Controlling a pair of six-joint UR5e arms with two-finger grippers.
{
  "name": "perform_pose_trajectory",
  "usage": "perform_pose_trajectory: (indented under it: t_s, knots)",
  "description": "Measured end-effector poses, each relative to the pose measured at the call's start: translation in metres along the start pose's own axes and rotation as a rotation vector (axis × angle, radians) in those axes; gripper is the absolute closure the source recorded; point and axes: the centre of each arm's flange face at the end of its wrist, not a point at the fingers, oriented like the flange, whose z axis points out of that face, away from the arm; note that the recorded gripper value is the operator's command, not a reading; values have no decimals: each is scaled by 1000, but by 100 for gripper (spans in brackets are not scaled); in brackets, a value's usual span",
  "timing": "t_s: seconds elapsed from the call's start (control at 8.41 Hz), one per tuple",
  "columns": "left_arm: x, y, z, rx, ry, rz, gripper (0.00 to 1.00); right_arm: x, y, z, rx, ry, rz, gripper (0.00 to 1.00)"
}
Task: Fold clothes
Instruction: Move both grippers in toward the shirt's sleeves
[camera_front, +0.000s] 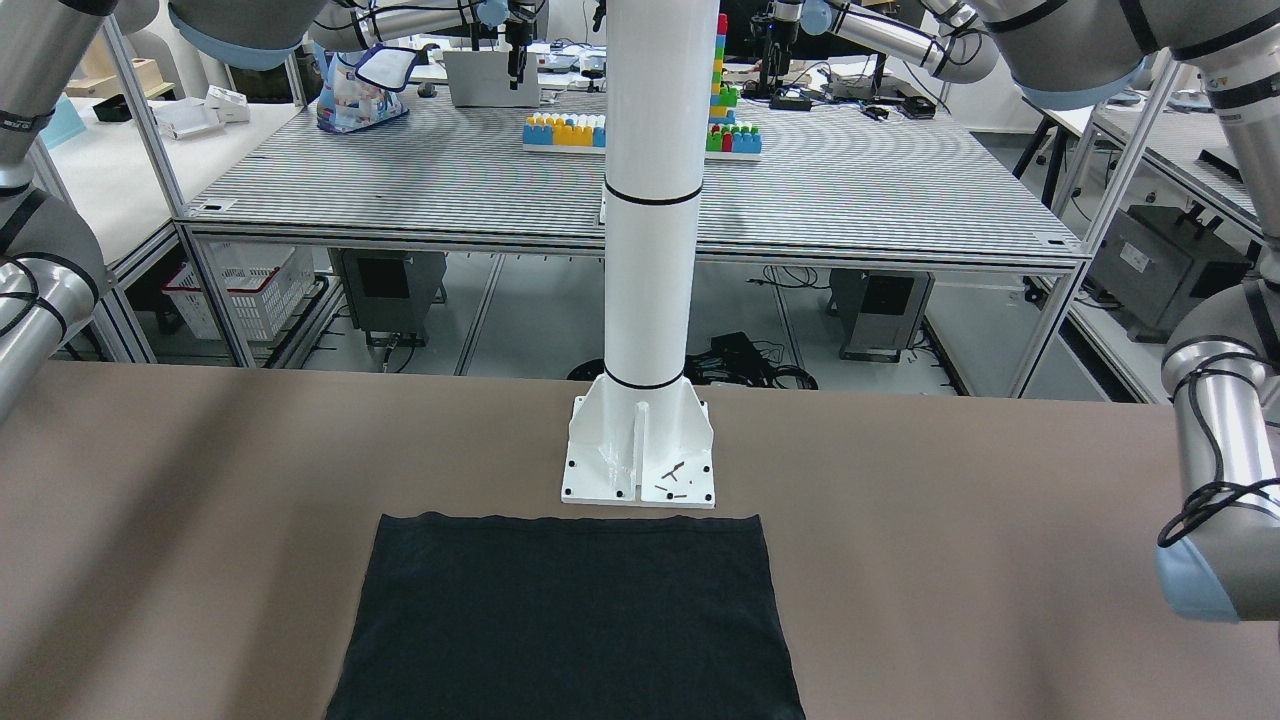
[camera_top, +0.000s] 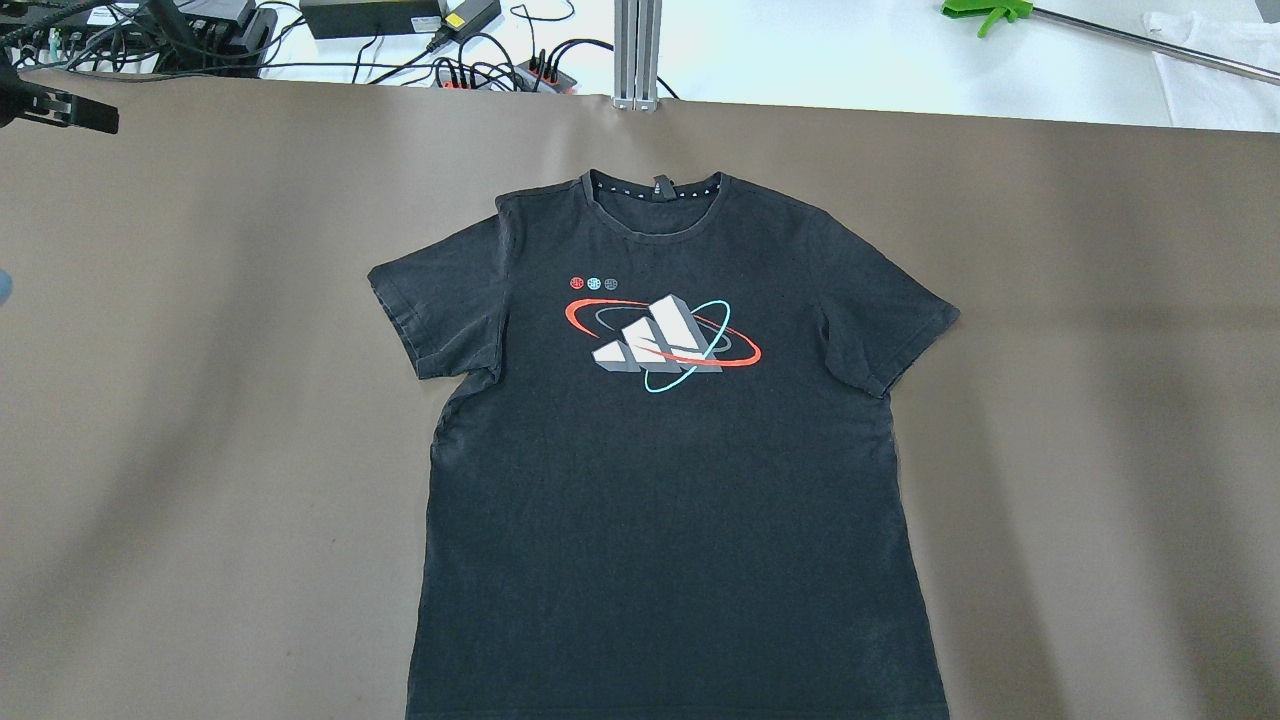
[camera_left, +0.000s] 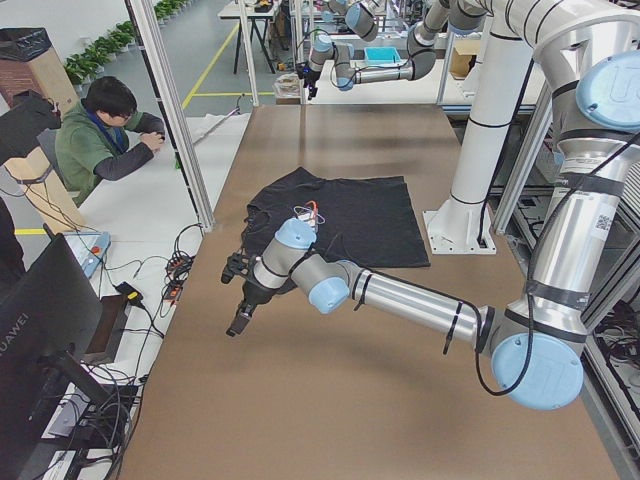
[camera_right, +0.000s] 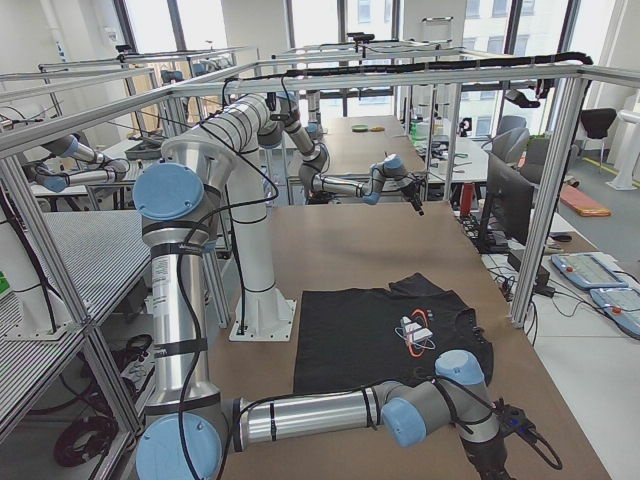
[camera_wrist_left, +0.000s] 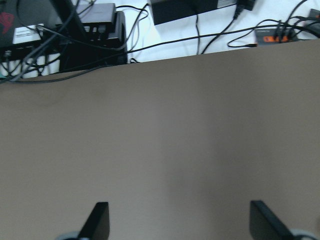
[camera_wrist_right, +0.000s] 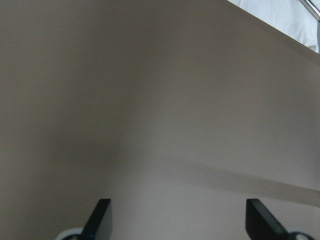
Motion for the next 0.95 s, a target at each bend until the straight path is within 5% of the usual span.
perform_pose_trajectory:
  t_s: [0.48, 0.95]
  knots:
    - [104, 10, 31, -11, 232, -153, 0, -70, -22, 28, 100, -125, 143, 6]
    - [162, 0, 56, 6, 240, -202, 0, -142, -35, 46, 133, -259, 246, 6]
